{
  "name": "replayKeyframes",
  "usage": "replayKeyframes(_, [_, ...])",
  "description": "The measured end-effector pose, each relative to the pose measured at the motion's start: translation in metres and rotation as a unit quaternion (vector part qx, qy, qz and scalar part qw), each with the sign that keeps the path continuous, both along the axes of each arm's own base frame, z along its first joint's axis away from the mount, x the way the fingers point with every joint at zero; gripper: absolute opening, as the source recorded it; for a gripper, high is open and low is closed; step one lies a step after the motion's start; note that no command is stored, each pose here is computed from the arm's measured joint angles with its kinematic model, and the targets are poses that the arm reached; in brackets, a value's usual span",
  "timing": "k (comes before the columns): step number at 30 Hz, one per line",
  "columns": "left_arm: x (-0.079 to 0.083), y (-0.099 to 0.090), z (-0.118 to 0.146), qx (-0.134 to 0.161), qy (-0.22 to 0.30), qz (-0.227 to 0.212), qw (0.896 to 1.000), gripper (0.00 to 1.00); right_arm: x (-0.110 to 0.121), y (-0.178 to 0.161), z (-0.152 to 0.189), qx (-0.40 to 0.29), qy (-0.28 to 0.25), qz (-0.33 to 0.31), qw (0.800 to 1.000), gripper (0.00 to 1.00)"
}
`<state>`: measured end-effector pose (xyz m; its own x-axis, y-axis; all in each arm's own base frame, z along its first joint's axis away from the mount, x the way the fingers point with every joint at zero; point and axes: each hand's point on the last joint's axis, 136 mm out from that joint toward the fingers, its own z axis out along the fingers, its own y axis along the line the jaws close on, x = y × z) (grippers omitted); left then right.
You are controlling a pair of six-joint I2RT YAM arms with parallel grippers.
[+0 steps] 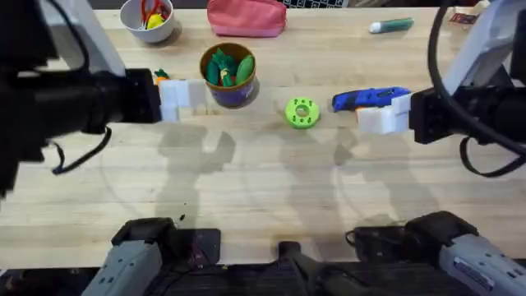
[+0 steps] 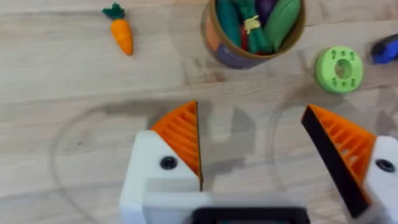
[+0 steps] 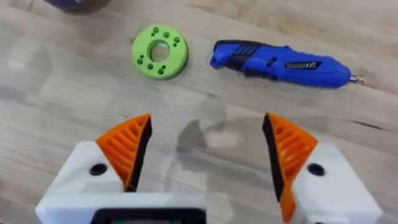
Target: Pick up the gripper from the table and insert it into the empty holder that is missing its gripper. Then pick up a screw, insert it into the mounting hole, and use the screwdriver to tighten it. Finally, clean up the table by picking up the vegetable and placing it into the bucket.
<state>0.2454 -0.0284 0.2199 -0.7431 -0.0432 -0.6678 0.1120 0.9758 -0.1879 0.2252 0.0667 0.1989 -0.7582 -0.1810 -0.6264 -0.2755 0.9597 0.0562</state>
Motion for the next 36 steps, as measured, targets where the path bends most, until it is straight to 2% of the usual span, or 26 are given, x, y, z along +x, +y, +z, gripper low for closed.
replayKeyframes(3, [0.005,0.013,-0.005,0.018,0.038,0.023,0.999,0.985,-0.001,0.0,-0.002,-0.001,0.004,0.0,1.0,0.994])
replayKeyframes(5, [0.014,0.025,-0.006,0.031,0.061,0.043,0.997,0.985,-0.002,0.0,-0.002,-0.001,0.005,0.0,1.0,0.994])
replayKeyframes(9, [0.041,0.056,-0.01,0.054,0.115,0.079,0.989,0.985,-0.003,-0.001,-0.003,-0.001,0.009,-0.001,1.0,0.994])
replayKeyframes(13, [0.072,0.091,-0.023,0.062,0.169,0.113,0.977,0.985,-0.005,-0.001,-0.005,-0.002,0.013,-0.001,1.0,0.993])
replayKeyframes(17, [0.099,0.113,-0.045,0.07,0.207,0.118,0.969,0.987,-0.005,-0.001,-0.005,-0.002,0.014,-0.001,1.0,0.994])
replayKeyframes(22, [0.129,0.121,-0.084,0.071,0.256,0.099,0.959,0.983,-0.005,-0.001,-0.005,-0.002,0.014,-0.001,1.0,0.994])
replayKeyframes(28, [0.154,0.128,-0.121,0.071,0.287,0.087,0.951,0.939,-0.005,-0.001,-0.005,-0.002,0.014,-0.001,1.0,0.993])
replayKeyframes(33, [0.162,0.136,-0.138,0.091,0.304,0.09,0.944,0.927,-0.005,-0.001,-0.005,-0.002,0.014,-0.001,1.0,0.994])
replayKeyframes(36, [0.164,0.133,-0.15,0.098,0.317,0.084,0.939,0.926,-0.005,-0.001,-0.005,-0.002,0.014,-0.001,1.0,0.994])
